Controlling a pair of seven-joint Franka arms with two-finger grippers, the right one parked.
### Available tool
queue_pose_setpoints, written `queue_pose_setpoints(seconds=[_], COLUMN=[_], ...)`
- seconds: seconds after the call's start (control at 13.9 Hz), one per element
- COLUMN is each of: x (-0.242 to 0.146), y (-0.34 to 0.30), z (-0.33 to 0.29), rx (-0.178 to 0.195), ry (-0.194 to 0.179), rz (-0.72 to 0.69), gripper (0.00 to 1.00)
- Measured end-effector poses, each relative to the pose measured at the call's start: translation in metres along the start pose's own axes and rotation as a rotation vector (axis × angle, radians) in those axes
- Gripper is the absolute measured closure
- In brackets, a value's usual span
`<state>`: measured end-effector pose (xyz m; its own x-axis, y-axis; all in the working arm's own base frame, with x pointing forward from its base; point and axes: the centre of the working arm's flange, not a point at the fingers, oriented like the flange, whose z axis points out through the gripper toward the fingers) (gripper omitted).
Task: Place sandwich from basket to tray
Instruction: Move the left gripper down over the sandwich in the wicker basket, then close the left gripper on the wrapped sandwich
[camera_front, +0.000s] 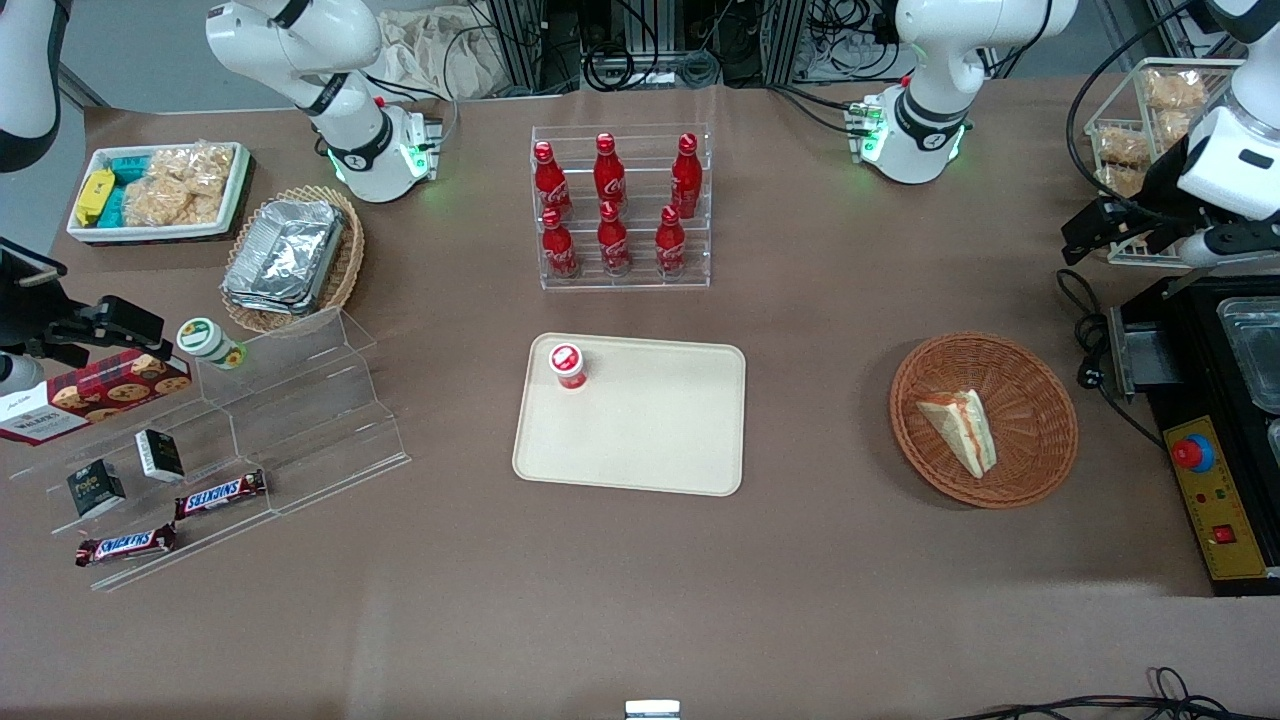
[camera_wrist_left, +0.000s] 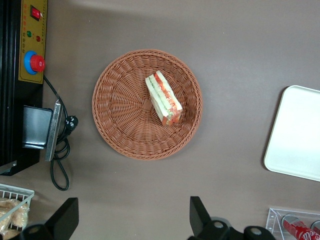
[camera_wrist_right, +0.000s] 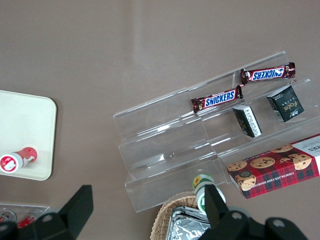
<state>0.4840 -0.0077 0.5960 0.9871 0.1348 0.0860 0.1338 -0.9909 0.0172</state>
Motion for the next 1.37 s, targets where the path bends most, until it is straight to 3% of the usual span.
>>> queue_pose_setpoints(seconds=[0.22,0.43,0.79,1.08,1.37], x=[0.000,0.008,0.061,0.084,0.084], y=[0.000,-0.001,0.004,0.011,0.029], z=[0.001,0.020,0.136,0.255,0.328], rx=[0.000,0.005,0.009,-0.003,-0.022], ry=[-0.003,-0.039,-0.071,-0.024,0.005], rz=[0.009,-0.022,-0.154,-0.291,-0.379], gripper=[0.00,0.00,0.00,0.00,0.00])
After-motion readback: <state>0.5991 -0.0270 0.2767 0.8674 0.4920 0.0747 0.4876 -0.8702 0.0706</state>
